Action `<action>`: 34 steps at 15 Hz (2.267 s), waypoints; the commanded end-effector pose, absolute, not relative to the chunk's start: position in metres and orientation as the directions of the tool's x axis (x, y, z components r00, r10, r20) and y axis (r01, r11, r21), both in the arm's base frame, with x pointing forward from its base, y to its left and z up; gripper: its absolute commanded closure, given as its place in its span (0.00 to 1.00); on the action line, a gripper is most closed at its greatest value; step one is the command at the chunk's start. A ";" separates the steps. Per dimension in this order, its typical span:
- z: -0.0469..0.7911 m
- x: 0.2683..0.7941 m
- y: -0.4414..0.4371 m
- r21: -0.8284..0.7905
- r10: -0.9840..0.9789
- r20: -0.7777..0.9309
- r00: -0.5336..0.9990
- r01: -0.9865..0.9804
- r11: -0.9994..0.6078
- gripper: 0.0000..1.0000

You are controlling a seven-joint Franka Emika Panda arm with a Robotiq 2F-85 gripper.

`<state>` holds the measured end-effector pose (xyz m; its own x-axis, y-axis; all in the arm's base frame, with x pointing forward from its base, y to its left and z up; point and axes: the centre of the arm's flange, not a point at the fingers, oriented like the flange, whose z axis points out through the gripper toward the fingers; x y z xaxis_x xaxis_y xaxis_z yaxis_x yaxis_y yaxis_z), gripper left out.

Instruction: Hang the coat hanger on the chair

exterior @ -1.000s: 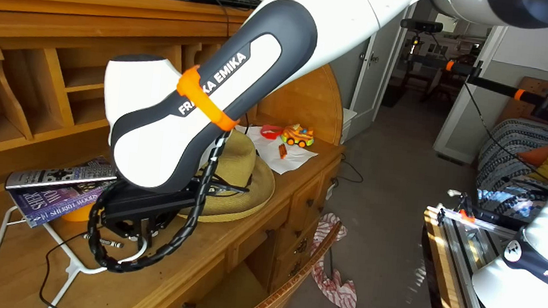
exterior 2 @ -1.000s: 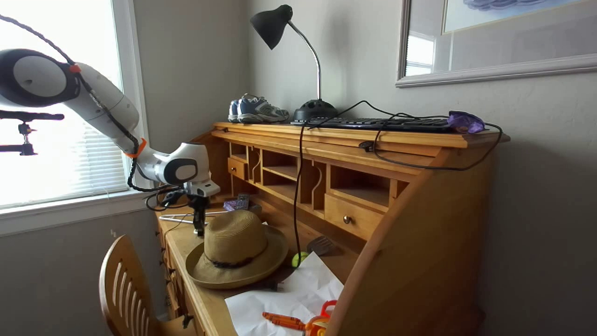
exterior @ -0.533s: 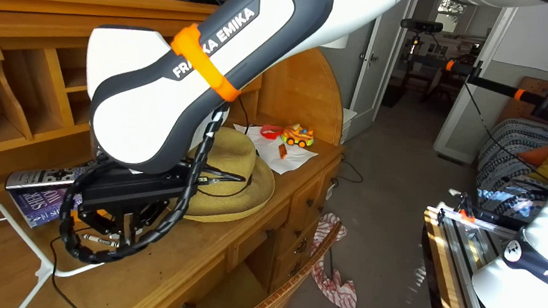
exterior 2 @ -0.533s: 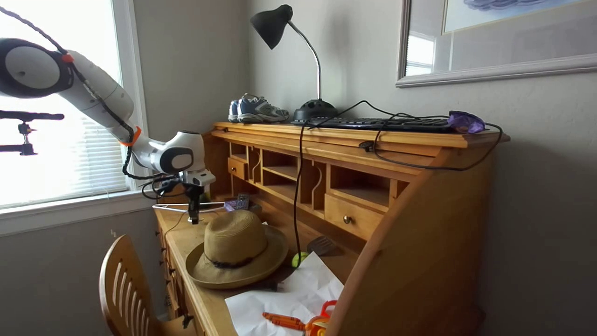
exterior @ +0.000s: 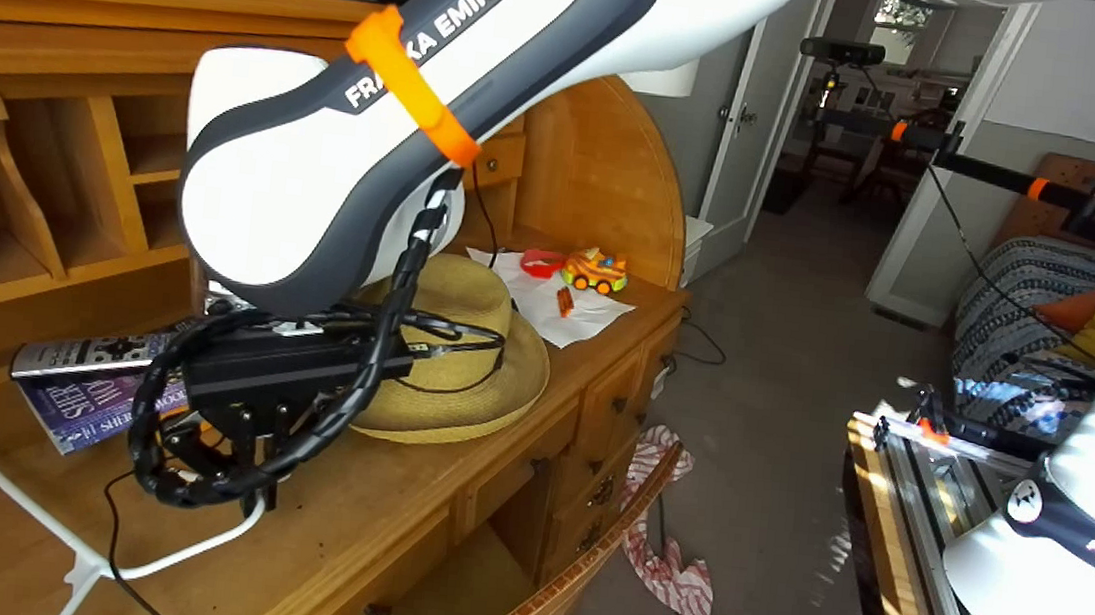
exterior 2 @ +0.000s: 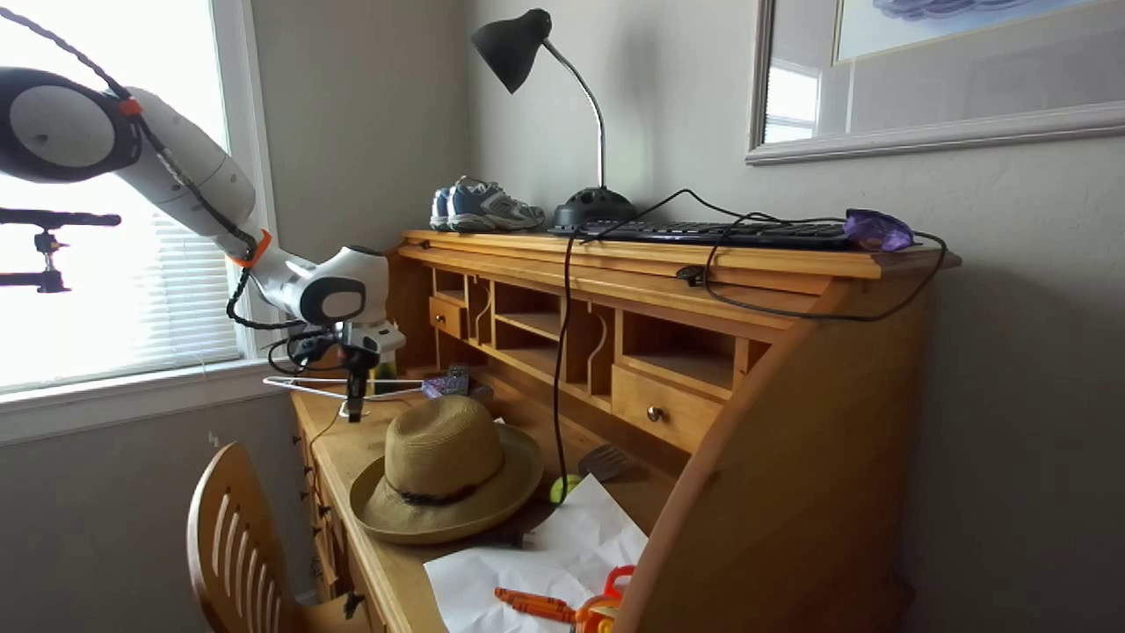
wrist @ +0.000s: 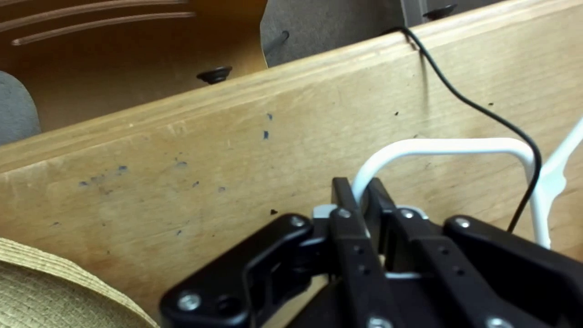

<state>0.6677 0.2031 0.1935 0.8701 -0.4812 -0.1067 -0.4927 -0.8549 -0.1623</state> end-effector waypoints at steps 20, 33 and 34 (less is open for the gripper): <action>0.147 0.675 0.249 -0.332 -0.378 -0.014 0.926 -0.361 -0.872 0.97; 0.146 0.675 0.262 -0.311 -0.366 0.009 0.930 -0.346 -0.885 0.56; 0.151 0.675 0.261 -0.313 -0.376 0.019 0.926 -0.351 -0.882 0.49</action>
